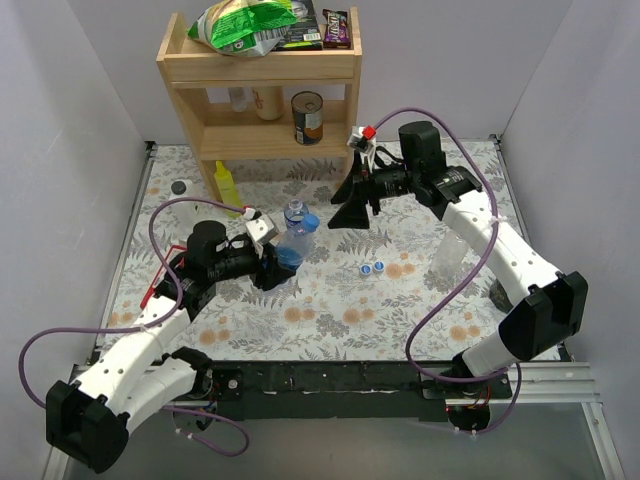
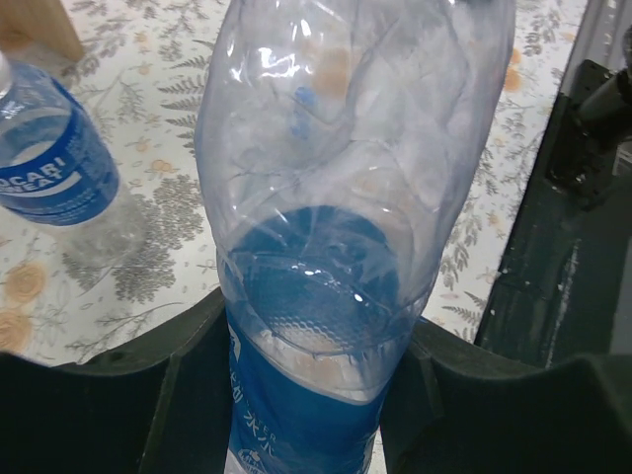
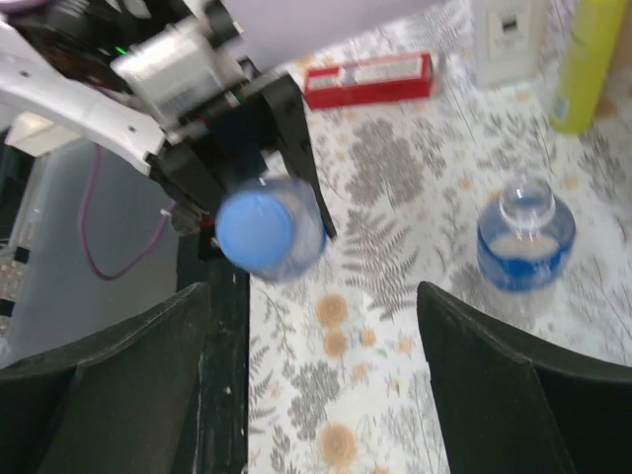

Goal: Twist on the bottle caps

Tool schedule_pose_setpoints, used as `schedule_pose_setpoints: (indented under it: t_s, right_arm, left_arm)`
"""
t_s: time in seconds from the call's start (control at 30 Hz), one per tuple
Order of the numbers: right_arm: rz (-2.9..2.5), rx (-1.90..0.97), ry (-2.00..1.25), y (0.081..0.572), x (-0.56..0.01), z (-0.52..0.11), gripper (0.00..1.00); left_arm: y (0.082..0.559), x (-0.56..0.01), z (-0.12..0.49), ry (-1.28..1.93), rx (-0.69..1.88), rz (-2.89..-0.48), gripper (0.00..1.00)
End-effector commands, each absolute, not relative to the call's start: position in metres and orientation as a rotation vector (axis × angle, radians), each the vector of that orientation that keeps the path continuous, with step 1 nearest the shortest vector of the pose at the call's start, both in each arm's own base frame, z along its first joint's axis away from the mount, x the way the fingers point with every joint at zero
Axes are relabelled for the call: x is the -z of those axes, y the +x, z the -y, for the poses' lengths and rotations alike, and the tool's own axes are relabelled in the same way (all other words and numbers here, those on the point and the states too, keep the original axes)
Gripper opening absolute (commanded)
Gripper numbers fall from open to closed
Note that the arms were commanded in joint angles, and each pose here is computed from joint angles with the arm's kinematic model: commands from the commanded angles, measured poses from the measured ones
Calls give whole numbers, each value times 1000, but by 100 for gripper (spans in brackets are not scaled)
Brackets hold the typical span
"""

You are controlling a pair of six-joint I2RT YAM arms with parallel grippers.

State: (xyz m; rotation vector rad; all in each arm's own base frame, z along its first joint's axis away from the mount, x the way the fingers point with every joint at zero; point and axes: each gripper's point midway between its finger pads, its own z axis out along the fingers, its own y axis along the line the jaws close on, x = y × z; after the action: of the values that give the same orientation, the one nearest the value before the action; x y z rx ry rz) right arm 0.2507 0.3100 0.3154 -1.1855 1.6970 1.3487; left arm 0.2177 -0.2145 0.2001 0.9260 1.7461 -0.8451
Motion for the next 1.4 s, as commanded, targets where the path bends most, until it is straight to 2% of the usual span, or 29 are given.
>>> schedule_pose_setpoints:
  t_s: [0.0,0.37,0.57,0.67,0.7,0.77,0.8,0.87,0.93,0.97,1.0,1.07,1.2,1.33,1.37]
  right_arm:
    - [-1459,-1524,-1240,241,-357,-332,91]
    - [-1448,-1628,-1289,224,-345,-344,86]
    - [-1402,-1626,-1287,225,-349,-352,74]
    - [-1388,-1631,-1289,225,-349,-356,61]
    - [-1382,-1634,-1296,225,-349,-357,52]
    - [-1391,-1642,-1304,224,-346,-358,44]
    - [-1403,-1640,-1304,225,-342,-359,37]
    - [-1431,-1639,-1304,225,-339,-358,32]
    - [-1443,-1611,-1306,226,-337,-357,34]
    - [-1451,-1604,-1302,225,-336,-356,38]
    - [-1480,-1583,-1279,228,-333,-355,49]
    - [-1500,-1566,-1264,230,-331,-355,52]
    - [-1522,-1556,-1247,233,-328,-356,48]
    - [-1498,-1557,-1255,234,-334,-355,39]
    - [-1490,-1555,-1258,234,-336,-355,37]
  left_arm:
    - [207,-219,227,970,972,-1704,0]
    - [208,-234,237,969,1052,-1682,0]
    - [208,-234,241,977,1081,-1682,0]
    - [210,-236,242,974,1083,-1680,0]
    - [211,-237,242,971,1079,-1677,0]
    - [214,-238,243,957,1076,-1676,0]
    - [216,-239,243,953,1069,-1674,0]
    - [219,-240,243,942,1062,-1674,0]
    - [220,-241,243,938,1054,-1666,0]
    - [221,-241,243,941,1052,-1657,0]
    - [221,-242,244,946,1053,-1650,0]
    - [222,-245,245,948,1056,-1638,0]
    - [222,-245,246,951,1062,-1633,0]
    - [221,-242,246,953,1067,-1640,0]
    - [221,-240,245,949,1064,-1646,5]
